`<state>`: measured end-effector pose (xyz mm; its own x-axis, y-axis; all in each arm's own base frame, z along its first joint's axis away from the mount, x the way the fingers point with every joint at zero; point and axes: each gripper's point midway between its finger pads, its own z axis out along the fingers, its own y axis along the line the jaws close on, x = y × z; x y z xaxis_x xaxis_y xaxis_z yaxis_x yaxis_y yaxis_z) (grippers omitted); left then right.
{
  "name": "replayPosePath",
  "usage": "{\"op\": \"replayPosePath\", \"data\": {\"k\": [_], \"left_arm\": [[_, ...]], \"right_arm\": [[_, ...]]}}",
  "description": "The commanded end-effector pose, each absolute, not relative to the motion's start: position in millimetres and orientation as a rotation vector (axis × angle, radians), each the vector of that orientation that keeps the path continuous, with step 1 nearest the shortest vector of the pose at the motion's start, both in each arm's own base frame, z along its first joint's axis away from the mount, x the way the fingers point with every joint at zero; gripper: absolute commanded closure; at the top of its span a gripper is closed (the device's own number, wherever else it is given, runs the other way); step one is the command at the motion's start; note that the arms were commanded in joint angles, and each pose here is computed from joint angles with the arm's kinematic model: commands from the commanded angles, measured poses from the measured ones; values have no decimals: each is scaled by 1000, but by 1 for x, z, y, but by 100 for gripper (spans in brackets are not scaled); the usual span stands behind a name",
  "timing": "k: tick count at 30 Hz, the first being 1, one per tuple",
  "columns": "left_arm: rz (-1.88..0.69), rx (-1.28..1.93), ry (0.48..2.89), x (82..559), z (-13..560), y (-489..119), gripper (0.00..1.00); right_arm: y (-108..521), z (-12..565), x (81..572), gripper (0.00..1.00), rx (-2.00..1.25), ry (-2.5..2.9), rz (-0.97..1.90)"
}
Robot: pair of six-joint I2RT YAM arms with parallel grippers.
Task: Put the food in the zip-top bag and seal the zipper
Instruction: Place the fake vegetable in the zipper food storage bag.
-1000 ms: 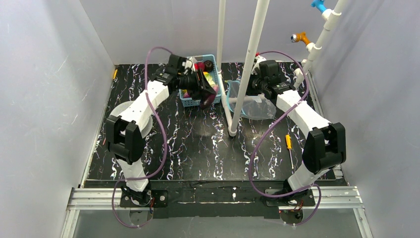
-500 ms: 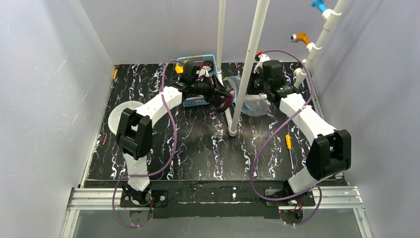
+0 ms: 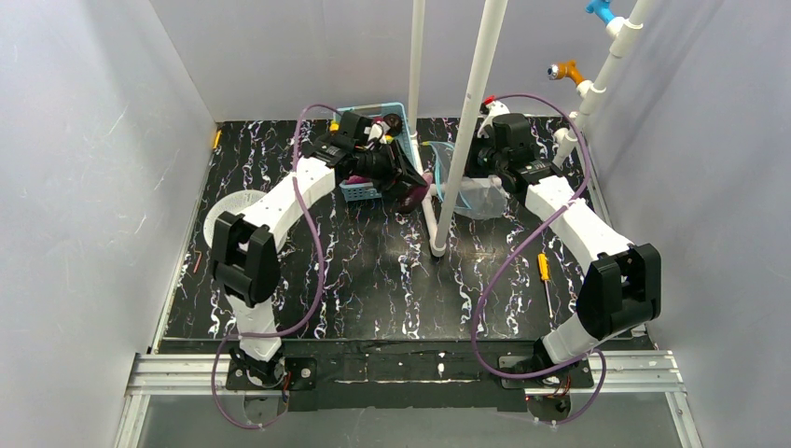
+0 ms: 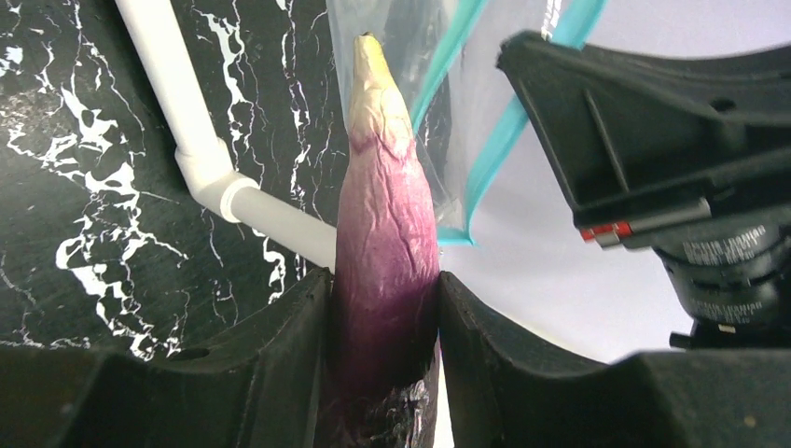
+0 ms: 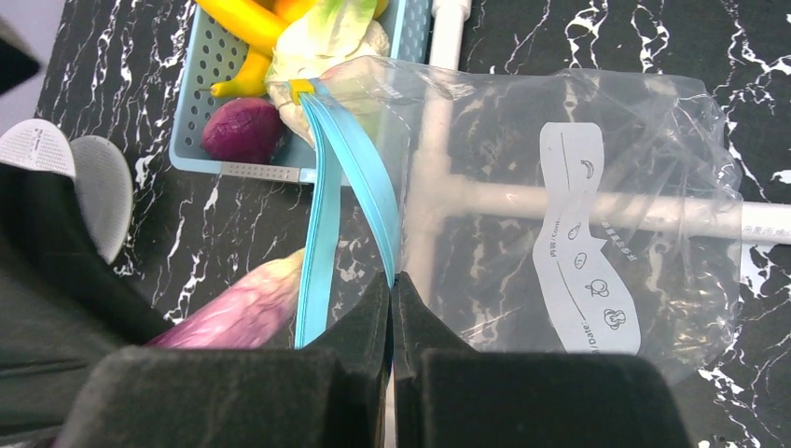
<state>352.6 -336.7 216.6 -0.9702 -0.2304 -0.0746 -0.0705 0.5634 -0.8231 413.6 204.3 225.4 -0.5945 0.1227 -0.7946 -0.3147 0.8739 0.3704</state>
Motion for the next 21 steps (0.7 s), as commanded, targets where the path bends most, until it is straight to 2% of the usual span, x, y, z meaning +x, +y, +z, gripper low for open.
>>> {"op": "replayPosePath", "data": {"k": [1, 6, 21], "left_arm": [[-1315, -153, 2521, 343, 266, -315, 100], [-1423, -121, 2471, 340, 285, -321, 100], [-1639, -39, 2408, 345, 284, -351, 100]], "right_arm": [[199, 239, 420, 99, -111, 2076, 565], [201, 238, 420, 99, -110, 2081, 577], [208, 235, 419, 99, -140, 2086, 595]]}}
